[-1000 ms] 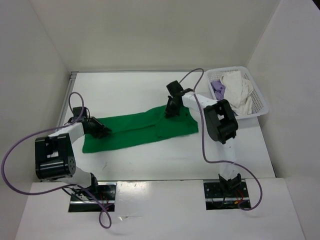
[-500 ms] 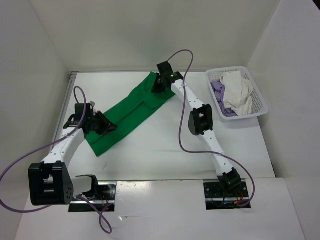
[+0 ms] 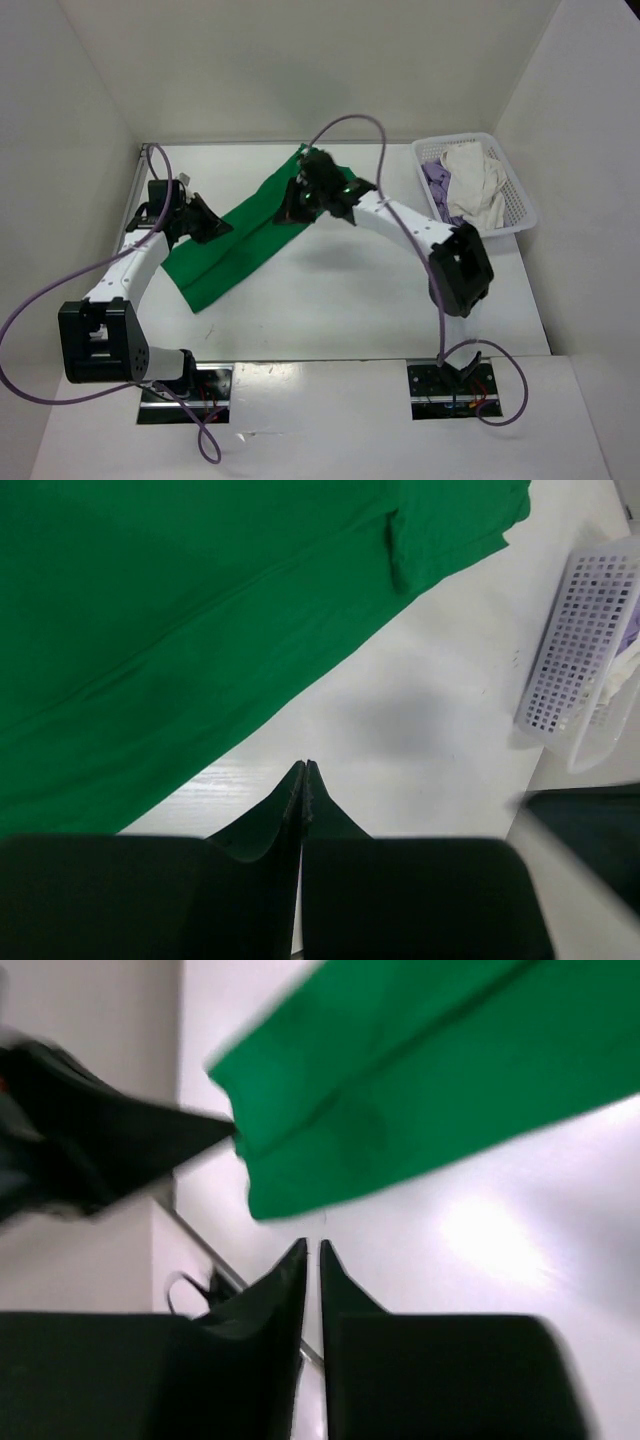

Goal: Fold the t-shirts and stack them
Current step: Rotate the tshirt 60 degrees

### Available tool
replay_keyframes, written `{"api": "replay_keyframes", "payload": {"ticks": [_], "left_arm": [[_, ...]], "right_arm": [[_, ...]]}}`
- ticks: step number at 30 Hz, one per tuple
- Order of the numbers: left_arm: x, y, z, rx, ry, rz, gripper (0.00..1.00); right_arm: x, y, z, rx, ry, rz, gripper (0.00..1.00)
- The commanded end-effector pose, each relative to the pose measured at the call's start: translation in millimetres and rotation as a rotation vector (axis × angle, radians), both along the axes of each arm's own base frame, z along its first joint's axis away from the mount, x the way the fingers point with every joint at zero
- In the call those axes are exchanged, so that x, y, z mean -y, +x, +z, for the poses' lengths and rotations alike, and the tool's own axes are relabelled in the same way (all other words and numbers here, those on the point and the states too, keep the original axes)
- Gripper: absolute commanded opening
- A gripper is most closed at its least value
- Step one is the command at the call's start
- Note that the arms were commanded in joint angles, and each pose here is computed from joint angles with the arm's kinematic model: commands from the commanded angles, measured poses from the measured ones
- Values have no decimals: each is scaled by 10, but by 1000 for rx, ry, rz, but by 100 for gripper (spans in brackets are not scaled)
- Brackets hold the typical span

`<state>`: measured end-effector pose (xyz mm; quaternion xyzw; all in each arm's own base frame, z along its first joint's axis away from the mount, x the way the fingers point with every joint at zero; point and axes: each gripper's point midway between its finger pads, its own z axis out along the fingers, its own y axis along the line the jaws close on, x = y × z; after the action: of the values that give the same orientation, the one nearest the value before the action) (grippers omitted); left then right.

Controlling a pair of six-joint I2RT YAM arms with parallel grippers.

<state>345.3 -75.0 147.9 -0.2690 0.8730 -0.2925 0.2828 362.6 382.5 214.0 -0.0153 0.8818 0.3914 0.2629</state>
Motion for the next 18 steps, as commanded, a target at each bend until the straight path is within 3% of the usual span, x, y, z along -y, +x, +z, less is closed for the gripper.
{"api": "replay_keyframes", "payload": {"ticks": [1,5,9,18], "left_arm": [[10,180,226,93,16,-30,0],[27,170,206,88,3,-30,0],[31,87,134,73,2,-30,0],[151,56,97,78,1,-64,0]], "right_arm": [[-461,-300,-578,-127,38,88,17],[-687,-392,-850,-195,65,87,34],[-609,-373,-1281,-268,5,8,42],[-535,-187,-1933,-329,-90,-145,44]]}}
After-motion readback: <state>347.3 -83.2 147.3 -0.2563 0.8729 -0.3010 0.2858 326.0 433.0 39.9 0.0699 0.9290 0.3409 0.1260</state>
